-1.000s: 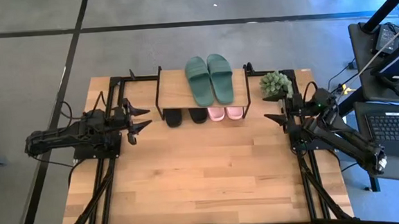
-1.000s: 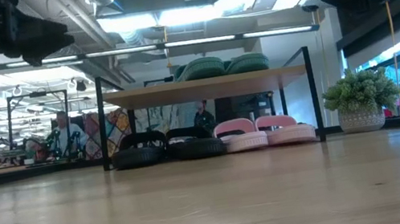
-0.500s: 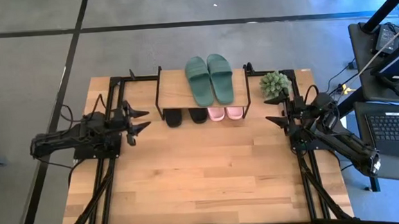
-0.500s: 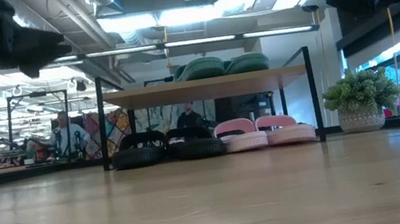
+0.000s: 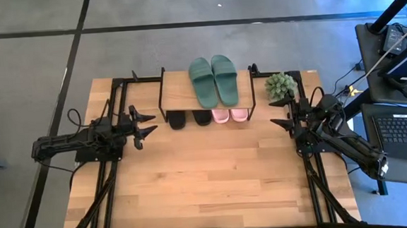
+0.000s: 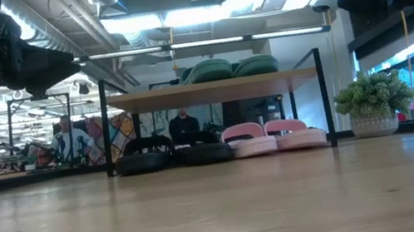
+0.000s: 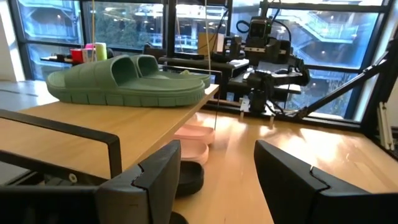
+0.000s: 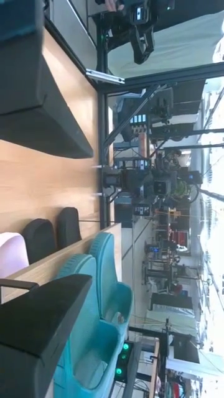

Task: Pick and place slides into the shelf
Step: Return to Home Position

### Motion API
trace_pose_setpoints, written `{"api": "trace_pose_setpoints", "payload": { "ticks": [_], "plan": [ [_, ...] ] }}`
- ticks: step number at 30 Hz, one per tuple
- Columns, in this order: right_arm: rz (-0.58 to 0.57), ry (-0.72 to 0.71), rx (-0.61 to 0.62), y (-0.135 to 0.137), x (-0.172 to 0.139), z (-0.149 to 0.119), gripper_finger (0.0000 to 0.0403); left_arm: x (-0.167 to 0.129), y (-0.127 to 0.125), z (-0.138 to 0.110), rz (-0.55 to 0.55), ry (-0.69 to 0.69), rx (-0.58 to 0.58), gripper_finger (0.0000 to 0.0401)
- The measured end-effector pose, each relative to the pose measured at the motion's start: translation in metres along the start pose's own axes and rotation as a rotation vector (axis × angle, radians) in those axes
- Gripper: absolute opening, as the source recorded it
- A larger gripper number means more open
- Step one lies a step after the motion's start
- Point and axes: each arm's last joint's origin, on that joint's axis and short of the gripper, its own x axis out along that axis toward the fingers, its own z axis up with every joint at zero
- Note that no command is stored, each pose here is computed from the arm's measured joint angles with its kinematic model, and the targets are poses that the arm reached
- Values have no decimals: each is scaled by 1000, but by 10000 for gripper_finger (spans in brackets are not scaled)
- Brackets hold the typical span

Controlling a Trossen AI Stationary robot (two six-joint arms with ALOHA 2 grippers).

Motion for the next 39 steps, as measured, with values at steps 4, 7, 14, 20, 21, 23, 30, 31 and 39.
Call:
{"api": "trace_pose_setpoints", "payload": {
  "ticks": [4, 7, 14, 20, 21, 23, 30, 31, 39],
  "plan": [
    [-1, 15, 36, -2, 2, -11, 320, 0, 0, 0, 0, 0, 43, 198],
    [-1, 12, 33, -4, 3, -21, 320, 0, 0, 0, 0, 0, 82, 198],
    [4, -37, -2, -6, 5, -30, 320, 0, 0, 0, 0, 0, 96, 198],
    [2, -16, 14, -6, 5, -33, 320, 0, 0, 0, 0, 0, 96, 198],
    [2, -16, 15, -6, 5, -33, 320, 0, 0, 0, 0, 0, 96, 198],
    [2, -16, 16, -6, 5, -33, 320, 0, 0, 0, 0, 0, 96, 198],
    [2, -16, 14, -6, 5, -33, 320, 0, 0, 0, 0, 0, 96, 198],
    [2, -16, 15, -6, 5, -33, 320, 0, 0, 0, 0, 0, 96, 198],
    [2, -16, 16, -6, 5, -33, 320, 0, 0, 0, 0, 1, 96, 198]
  ]
}}
